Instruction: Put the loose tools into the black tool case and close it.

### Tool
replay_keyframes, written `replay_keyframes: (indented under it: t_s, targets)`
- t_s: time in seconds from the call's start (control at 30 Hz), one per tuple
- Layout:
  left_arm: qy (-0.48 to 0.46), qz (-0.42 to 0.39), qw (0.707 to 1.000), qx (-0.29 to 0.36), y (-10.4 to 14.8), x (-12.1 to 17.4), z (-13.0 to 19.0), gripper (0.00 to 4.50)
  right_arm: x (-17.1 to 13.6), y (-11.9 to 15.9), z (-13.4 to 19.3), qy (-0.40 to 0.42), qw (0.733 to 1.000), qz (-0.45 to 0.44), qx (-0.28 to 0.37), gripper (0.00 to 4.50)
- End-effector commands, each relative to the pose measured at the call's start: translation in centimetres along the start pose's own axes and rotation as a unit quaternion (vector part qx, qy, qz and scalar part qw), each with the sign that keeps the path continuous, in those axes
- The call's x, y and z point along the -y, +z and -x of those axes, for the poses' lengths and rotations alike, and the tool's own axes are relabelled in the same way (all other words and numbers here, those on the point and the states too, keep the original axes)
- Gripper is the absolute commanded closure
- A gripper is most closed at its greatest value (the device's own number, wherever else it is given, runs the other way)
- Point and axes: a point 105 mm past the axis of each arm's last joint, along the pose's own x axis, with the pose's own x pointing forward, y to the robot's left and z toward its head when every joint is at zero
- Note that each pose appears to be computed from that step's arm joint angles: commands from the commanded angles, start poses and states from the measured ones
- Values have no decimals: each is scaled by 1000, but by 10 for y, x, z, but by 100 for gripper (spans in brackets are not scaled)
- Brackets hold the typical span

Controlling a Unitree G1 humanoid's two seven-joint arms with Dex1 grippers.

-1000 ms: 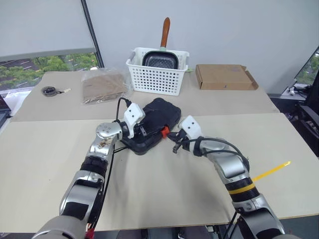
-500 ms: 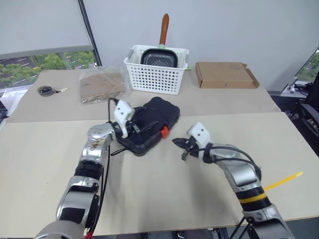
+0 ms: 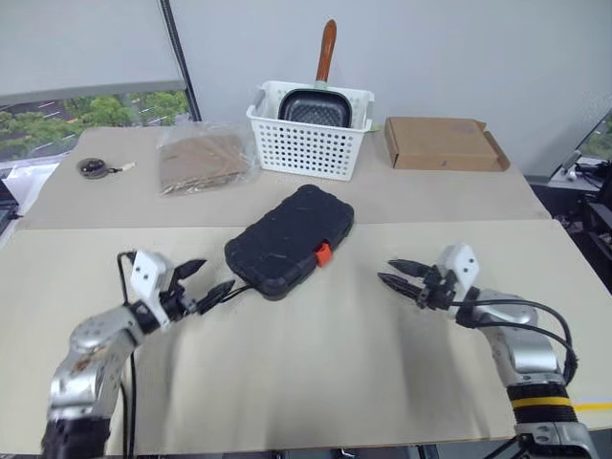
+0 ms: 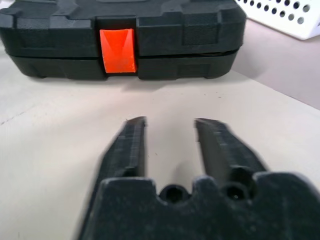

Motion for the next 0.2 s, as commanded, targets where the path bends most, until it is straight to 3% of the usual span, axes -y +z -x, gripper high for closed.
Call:
replay_keyframes:
  t_s: [0.03, 0.1, 0.2]
  targets:
    - [12, -19, 1000, -12, -9, 13, 9, 0, 3, 2, 16, 15, 1000, 13, 17, 102]
    - [18, -13, 1000, -20, -18, 18, 12, 0, 4, 1, 17, 21, 1000, 10, 19, 23]
    - [24, -9, 999, -26, -26, 24, 13, 0, 4, -1, 19, 28, 999, 9, 17, 7]
